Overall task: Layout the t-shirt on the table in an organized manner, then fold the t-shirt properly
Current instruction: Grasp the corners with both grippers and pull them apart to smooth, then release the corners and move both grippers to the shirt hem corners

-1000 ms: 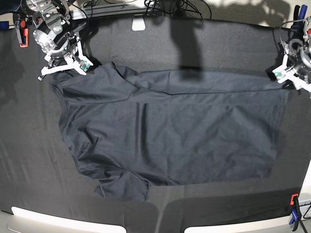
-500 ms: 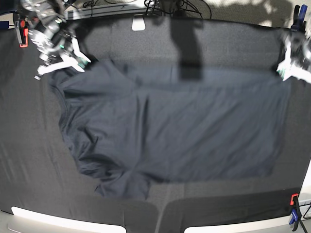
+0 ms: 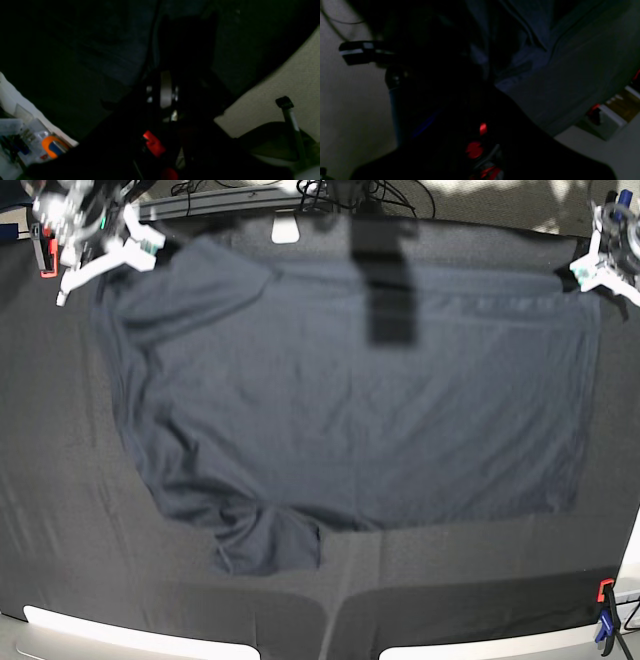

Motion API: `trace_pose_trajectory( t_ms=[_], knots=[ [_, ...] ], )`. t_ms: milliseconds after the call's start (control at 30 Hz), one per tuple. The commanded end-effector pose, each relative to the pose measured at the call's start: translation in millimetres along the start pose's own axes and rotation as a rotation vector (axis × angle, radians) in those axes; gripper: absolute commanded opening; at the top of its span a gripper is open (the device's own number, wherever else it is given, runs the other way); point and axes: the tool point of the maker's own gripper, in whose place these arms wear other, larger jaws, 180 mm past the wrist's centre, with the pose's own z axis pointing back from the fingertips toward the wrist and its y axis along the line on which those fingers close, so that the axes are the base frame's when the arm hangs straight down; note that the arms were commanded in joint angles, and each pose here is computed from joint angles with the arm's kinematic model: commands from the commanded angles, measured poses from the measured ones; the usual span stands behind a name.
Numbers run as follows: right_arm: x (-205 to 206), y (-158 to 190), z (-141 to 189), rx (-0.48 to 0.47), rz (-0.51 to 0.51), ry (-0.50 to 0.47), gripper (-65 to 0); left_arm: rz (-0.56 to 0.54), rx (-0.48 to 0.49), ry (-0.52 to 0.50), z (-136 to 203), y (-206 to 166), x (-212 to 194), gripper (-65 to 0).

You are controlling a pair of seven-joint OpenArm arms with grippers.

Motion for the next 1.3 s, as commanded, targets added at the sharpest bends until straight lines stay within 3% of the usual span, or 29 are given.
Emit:
trace_pose_trajectory(
  t_ms=[0,767,900,967,1100,1267],
  knots=[
    [-5,-6,4,-0.023,0.017,0.018,-65.0,-0.018,-0.022,0.037,4,-4,-10,-65.0],
    [-3,-1,8,-0.01,0.021,0.009,-65.0,-0.038,-0.033,0.077,10,-10,-9,-65.0],
    [4,-5,18,-0.012,0.039,0.006,-58.4,-0.052,-0.036,0.152,13,-10,-18,-48.3],
    [10,-2,26,0.024,0.044,-0.008,-57.5,-0.069,-0.045,0.185,16,-10,-19,-43.1],
    [24,0,42,0.077,0.033,-0.059,-57.5,-0.105,-0.062,0.224,25,-7,-16,-43.0],
    [33,-23,46,0.01,-0.028,-0.123,-57.4,-0.069,-0.042,0.145,41,22,8,-43.0]
  ],
)
